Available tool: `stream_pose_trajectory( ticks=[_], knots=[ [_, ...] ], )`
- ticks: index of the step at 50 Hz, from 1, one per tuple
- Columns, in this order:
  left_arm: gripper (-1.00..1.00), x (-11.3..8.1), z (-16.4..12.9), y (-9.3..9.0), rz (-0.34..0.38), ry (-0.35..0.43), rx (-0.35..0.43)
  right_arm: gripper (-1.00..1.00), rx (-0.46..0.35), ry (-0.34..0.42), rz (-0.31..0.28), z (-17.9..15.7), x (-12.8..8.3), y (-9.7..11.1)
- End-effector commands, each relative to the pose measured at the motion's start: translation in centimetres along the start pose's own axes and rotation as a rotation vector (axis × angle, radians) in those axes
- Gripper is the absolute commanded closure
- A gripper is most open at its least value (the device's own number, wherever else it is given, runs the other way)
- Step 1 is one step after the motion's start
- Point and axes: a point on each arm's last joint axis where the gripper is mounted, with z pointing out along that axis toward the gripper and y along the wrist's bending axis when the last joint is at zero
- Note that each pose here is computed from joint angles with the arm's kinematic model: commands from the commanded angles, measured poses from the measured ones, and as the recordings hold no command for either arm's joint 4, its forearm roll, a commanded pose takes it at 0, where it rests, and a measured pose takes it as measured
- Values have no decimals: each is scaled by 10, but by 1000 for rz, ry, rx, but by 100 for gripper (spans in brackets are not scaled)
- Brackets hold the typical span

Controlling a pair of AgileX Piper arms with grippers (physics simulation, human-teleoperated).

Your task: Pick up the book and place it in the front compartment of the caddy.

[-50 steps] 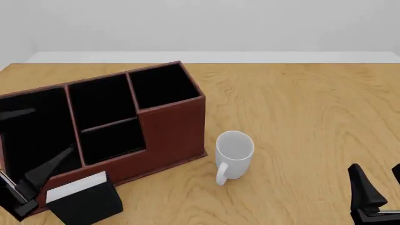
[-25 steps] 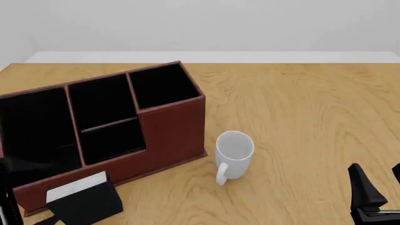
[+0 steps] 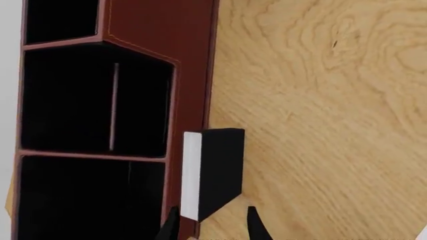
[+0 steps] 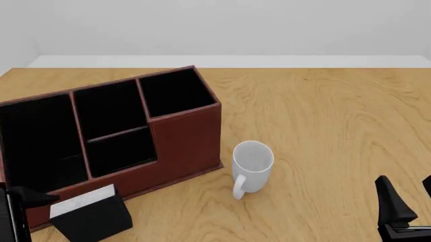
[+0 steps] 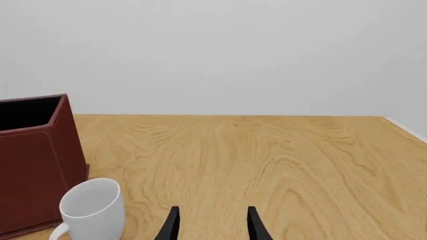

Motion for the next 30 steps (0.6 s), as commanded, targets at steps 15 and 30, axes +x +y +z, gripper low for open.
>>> stream_pose_trajectory(
  ticks=[15, 30],
  knots=[
    [-100, -6, 16, 10, 1, 31, 3, -100, 0, 0, 0, 0, 0, 0],
    [-100, -6, 30, 12, -24, 40, 6, -100, 0, 0, 0, 0, 0, 0]
  ],
)
